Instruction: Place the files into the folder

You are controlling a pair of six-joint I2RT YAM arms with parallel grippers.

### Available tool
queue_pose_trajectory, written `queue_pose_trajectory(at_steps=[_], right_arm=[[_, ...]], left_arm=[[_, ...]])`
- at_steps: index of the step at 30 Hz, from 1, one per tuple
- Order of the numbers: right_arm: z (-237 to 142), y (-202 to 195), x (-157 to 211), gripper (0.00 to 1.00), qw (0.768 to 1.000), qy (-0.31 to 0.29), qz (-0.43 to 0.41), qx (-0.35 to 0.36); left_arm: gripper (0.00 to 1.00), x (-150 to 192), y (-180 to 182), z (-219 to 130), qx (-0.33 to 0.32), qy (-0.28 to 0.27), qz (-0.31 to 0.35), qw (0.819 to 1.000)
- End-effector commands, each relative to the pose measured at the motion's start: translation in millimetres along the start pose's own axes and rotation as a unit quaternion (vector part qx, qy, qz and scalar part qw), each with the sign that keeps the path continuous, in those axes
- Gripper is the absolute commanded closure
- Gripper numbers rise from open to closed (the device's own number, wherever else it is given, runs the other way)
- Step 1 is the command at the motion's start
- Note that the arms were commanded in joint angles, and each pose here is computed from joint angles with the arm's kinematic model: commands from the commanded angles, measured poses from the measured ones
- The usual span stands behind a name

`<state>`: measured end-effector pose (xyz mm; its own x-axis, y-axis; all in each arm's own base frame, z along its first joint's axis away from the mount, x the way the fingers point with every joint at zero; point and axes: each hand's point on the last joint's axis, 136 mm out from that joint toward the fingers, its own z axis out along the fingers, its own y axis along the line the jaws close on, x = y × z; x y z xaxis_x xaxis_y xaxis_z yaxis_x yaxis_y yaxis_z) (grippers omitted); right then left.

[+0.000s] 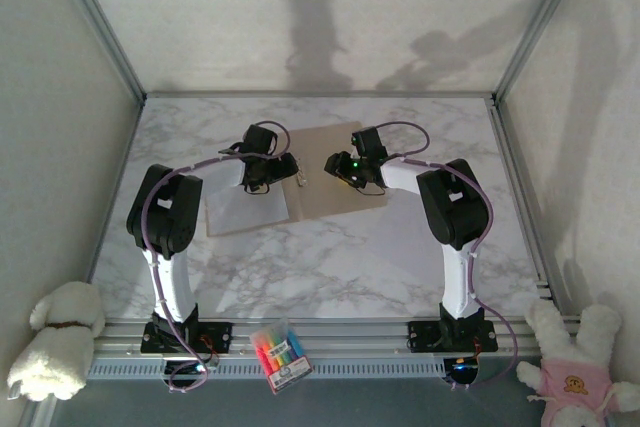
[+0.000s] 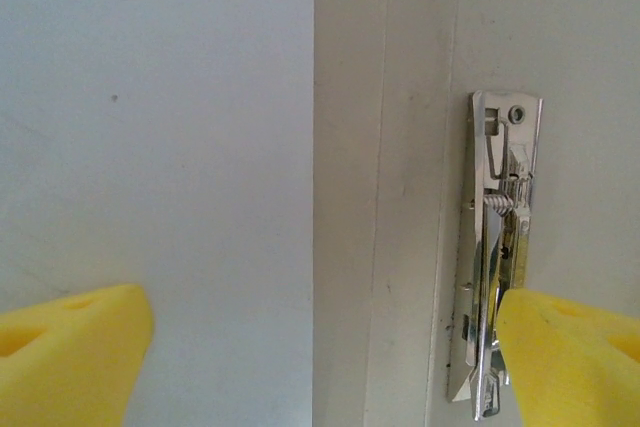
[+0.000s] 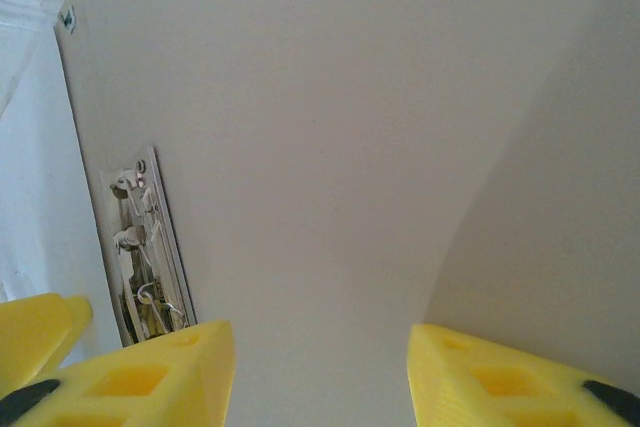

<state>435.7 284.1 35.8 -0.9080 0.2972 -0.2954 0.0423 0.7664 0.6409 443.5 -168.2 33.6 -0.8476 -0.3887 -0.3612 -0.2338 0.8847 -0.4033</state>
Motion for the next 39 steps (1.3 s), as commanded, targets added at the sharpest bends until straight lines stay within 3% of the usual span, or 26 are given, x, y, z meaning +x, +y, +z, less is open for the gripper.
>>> queue_pose_trajectory(at_steps=[1, 13, 19, 29, 39], right_arm=[[0.0, -17.4, 7.1, 0.51, 0.999, 0.003, 0.008, 0.032], [0.9, -18.2, 8.0, 0.51, 0.999, 0.002, 0.006, 0.038], [1.2, -18.9, 8.0, 0.51, 0.999, 0.0, 0.007, 0.04], [1.5, -19.4, 7.9, 0.51, 0.999, -0.002, 0.007, 0.041], [-0.6, -18.8, 6.7, 0.5, 0.999, -0.007, 0.006, 0.039]], left_arm=[[0.1, 17.8, 21.2, 3.7, -0.039, 0.038, 0.024, 0.998], [0.1, 26.1, 16.3, -0.2, -0.041, 0.051, 0.068, 0.996], [0.09, 36.8, 13.0, 3.5, -0.022, 0.066, 0.06, 0.996], [0.08, 32.1, 24.9, -4.9, -0.054, 0.05, 0.047, 0.996], [0.09, 37.3, 11.9, -9.5, -0.021, 0.058, 0.042, 0.997]])
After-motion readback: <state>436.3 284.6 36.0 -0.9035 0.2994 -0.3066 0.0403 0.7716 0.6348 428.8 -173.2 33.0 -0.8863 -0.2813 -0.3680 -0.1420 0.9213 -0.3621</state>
